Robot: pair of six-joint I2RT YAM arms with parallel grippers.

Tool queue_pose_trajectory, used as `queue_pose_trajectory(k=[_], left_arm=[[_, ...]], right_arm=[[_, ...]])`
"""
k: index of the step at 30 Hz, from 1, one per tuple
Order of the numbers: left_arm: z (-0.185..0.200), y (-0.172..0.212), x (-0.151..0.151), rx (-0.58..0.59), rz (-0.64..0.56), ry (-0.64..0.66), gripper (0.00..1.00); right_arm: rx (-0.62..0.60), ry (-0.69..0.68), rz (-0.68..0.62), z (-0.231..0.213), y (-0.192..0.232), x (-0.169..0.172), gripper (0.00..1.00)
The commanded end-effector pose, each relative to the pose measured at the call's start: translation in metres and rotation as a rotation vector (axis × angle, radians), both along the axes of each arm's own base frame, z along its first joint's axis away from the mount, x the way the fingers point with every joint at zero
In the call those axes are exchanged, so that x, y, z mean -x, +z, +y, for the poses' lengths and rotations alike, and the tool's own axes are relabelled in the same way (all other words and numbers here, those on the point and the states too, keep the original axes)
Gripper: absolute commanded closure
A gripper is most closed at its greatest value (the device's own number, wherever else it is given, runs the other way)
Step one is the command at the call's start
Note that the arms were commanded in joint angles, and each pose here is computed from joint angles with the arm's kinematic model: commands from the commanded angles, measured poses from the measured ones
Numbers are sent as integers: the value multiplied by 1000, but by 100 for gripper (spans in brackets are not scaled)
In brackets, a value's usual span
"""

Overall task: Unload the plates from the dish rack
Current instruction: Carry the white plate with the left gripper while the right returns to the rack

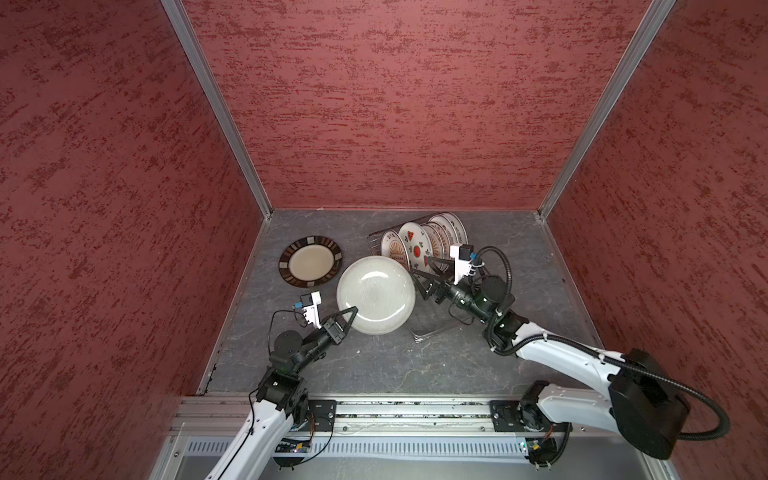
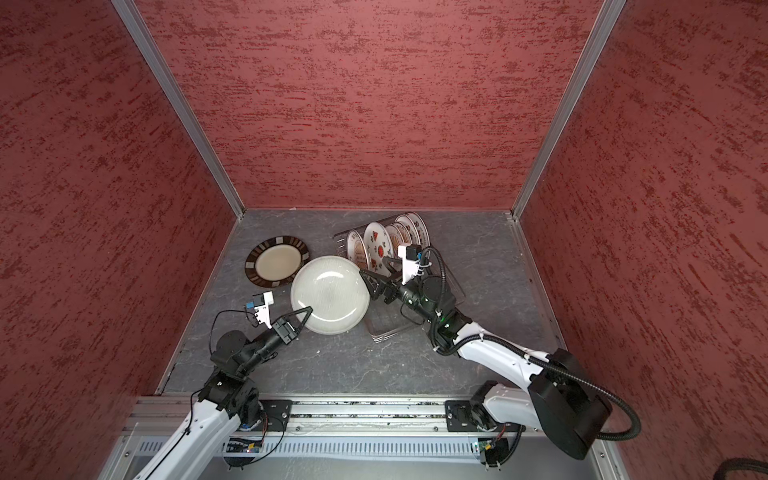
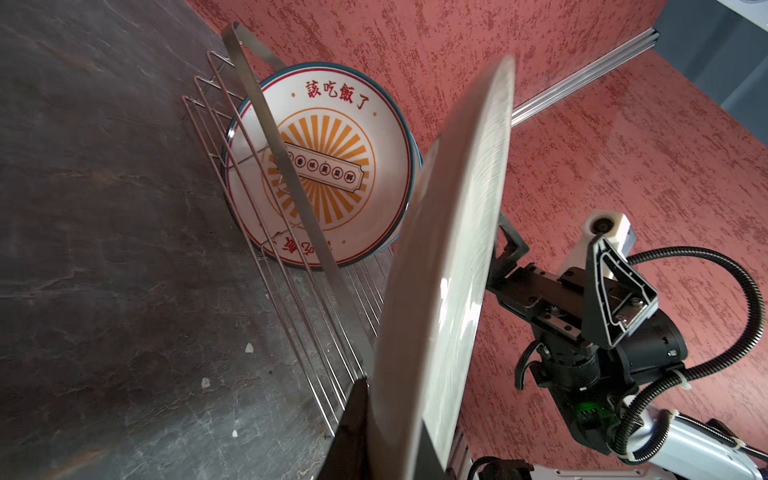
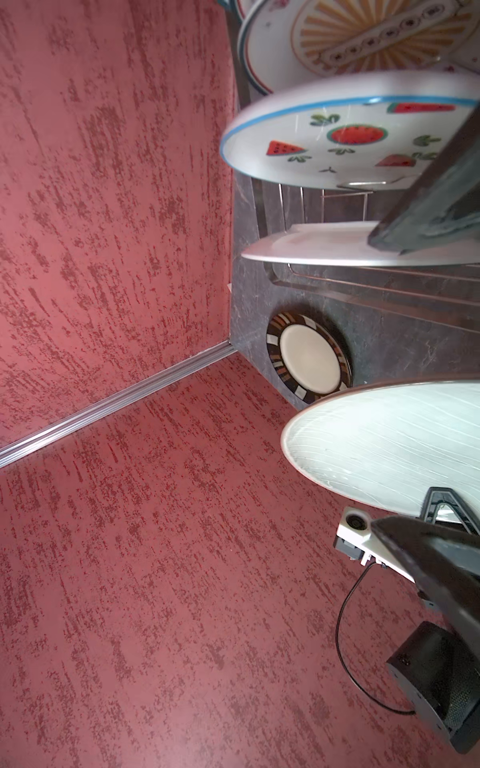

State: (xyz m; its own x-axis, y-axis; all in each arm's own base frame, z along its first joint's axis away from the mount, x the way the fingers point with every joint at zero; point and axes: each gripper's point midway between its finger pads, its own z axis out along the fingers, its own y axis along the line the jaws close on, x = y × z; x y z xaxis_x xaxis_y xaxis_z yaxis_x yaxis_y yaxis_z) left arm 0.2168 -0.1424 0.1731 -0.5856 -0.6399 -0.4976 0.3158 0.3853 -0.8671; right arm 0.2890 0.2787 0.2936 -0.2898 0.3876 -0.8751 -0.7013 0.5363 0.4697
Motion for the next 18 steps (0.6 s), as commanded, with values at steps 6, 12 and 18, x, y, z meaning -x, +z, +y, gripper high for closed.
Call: queue_pose_trajectory(k=[6,12,18], left_arm=[[17,71,-6,60,-158,76,100],[32,79,-24,107,-136,145,100],[49,83,-40,134,-116,217,100]], right_arm=[[-6,-70,-108,-11,25,-4,1],[41,-33,-81,7,21,-15,1],[94,143,-132,36,8,3,1]])
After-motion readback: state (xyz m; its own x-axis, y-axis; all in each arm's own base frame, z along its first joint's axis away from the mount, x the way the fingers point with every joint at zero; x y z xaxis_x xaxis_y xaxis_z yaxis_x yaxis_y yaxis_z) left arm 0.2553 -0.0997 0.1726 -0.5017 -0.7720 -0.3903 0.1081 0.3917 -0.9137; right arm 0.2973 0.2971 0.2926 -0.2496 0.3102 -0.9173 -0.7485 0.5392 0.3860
